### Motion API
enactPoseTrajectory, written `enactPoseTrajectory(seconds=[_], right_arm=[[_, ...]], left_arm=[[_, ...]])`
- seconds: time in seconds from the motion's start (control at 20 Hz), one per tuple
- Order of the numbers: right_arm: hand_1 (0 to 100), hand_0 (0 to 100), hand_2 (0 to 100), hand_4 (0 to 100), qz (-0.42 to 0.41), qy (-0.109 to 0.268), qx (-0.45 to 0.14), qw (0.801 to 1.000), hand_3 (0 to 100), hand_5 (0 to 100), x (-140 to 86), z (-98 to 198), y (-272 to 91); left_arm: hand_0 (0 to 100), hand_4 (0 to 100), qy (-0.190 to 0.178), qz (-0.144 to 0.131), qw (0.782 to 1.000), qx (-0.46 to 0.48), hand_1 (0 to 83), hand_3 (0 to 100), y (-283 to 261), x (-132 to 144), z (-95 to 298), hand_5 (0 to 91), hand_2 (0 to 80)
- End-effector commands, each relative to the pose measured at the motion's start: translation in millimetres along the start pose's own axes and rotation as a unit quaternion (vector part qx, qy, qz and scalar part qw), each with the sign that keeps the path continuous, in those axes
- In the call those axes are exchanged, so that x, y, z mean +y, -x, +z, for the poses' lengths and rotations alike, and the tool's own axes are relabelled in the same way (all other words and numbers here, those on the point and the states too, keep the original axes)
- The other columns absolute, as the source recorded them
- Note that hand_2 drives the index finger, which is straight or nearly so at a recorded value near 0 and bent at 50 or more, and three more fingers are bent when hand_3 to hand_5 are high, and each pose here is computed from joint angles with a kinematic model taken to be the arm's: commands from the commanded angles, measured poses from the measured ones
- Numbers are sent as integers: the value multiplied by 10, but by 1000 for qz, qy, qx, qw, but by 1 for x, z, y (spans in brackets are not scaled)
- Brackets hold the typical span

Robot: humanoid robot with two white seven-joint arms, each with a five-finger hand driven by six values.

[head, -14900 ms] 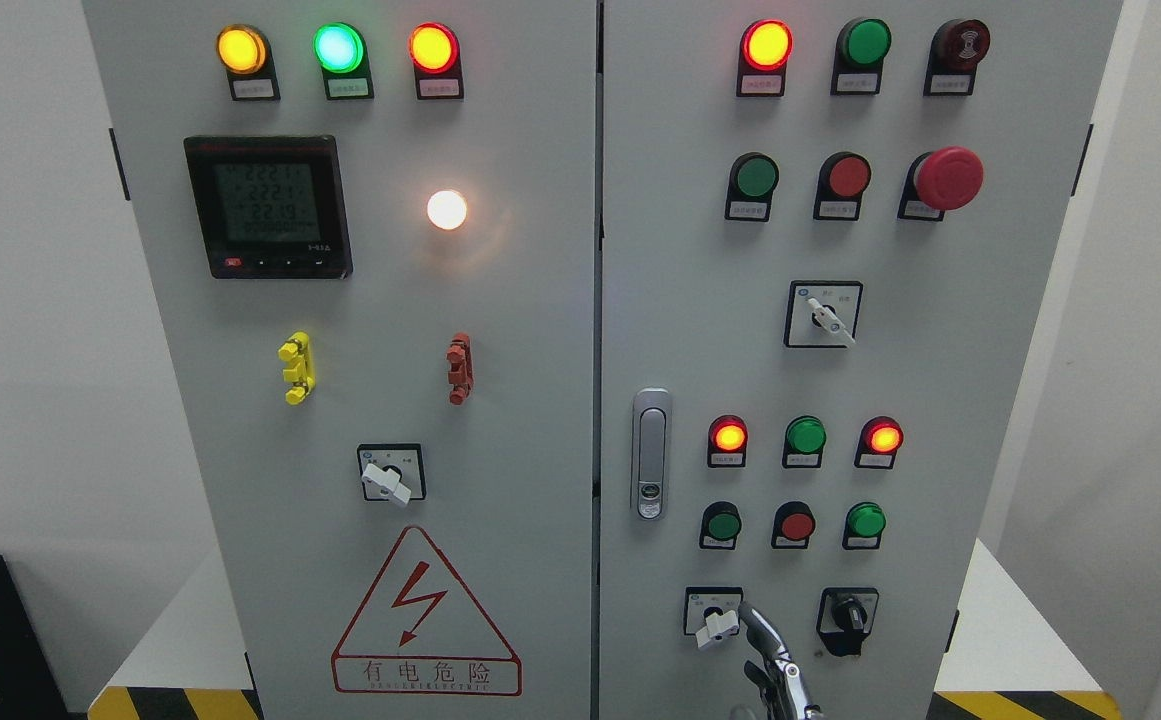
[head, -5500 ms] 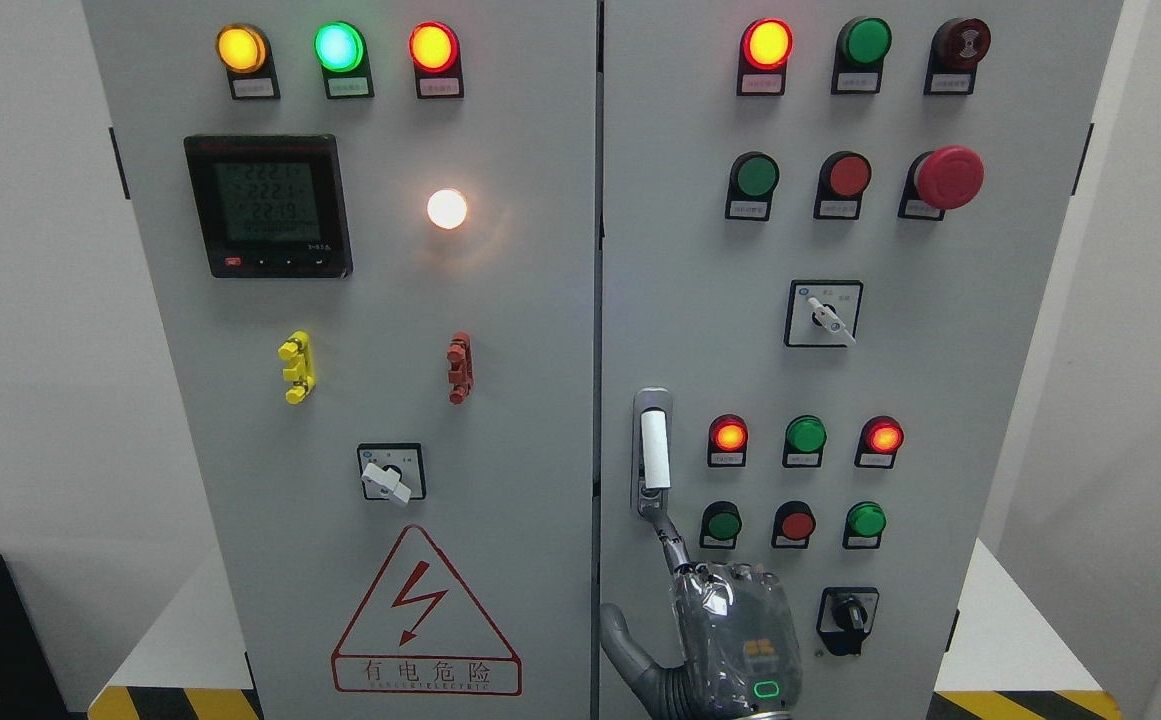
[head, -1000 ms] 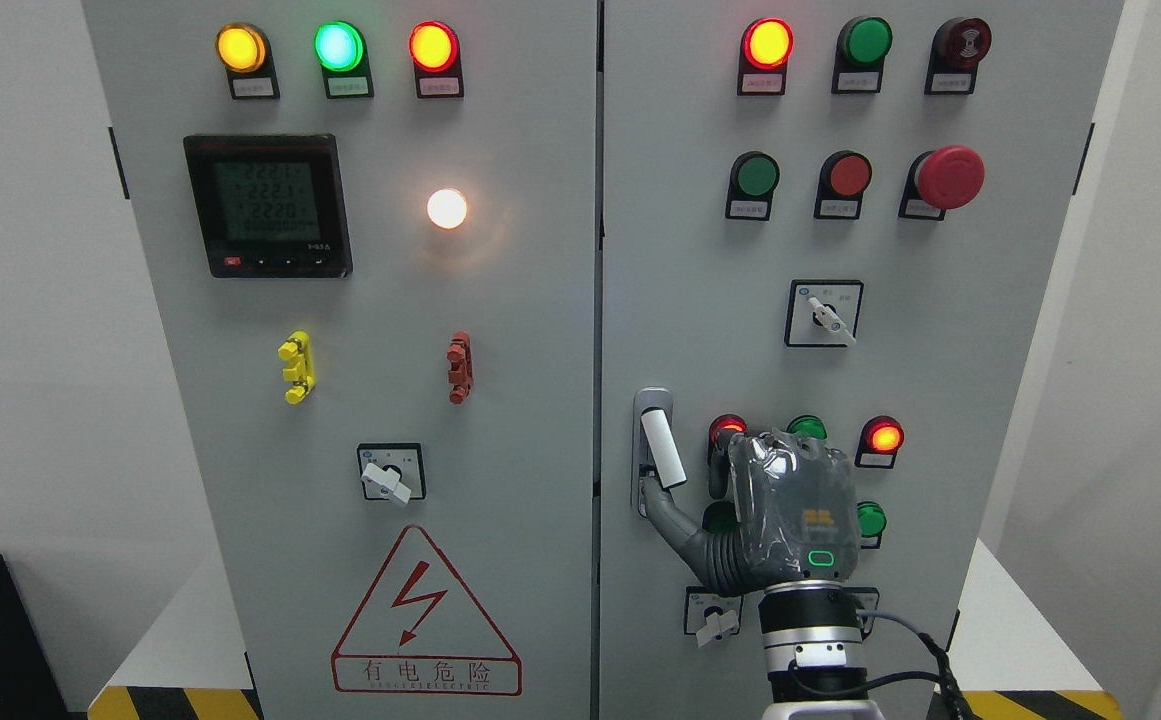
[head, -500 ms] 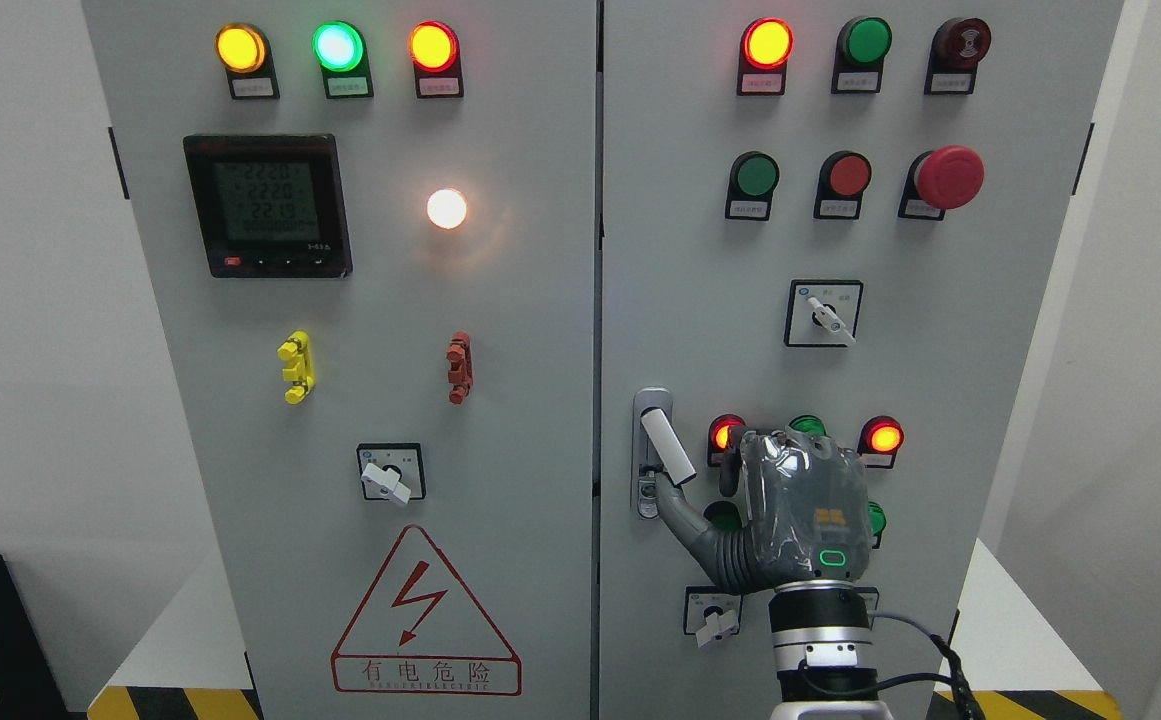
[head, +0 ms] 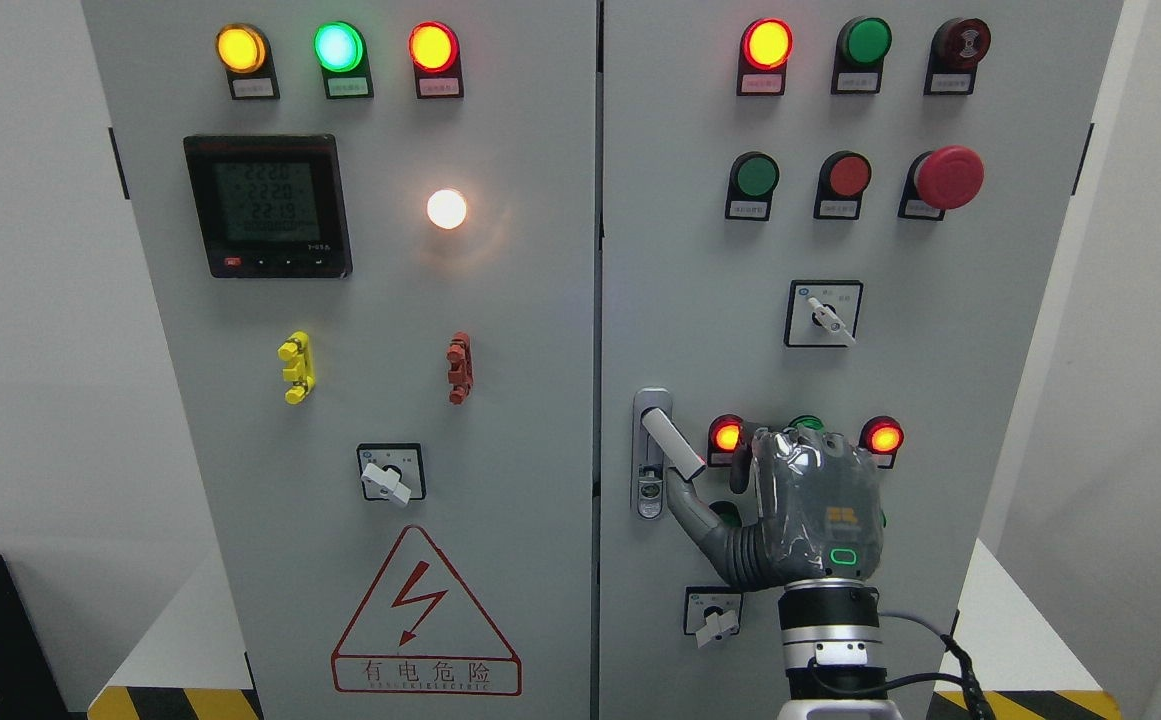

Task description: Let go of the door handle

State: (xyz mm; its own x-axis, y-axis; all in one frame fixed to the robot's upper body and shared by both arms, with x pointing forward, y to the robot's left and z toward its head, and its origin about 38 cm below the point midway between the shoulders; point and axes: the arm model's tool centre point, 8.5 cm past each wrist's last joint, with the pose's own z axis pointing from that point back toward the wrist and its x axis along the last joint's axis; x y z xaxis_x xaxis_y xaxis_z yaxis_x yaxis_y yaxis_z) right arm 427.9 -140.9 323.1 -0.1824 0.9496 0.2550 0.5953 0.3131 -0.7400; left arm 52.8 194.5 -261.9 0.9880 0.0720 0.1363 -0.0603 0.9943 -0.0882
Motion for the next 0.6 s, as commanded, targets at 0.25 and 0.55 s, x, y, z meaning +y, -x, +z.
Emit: enactPoseTrajectory(seconds=[0.25, 0.55], right_arm=[[396, 274, 822, 1000, 2, 11, 11, 1000, 1000, 966, -7, -4, 8], [391, 277, 822, 1000, 2, 14, 11, 1000, 1000, 966, -8, -6, 9]], left_arm=[[0, 12, 1, -10, 1000, -8, 0, 88, -6, -1, -1, 0, 25], [0, 12, 1, -10, 1000, -8, 0, 86, -6, -1, -1, 0, 24]])
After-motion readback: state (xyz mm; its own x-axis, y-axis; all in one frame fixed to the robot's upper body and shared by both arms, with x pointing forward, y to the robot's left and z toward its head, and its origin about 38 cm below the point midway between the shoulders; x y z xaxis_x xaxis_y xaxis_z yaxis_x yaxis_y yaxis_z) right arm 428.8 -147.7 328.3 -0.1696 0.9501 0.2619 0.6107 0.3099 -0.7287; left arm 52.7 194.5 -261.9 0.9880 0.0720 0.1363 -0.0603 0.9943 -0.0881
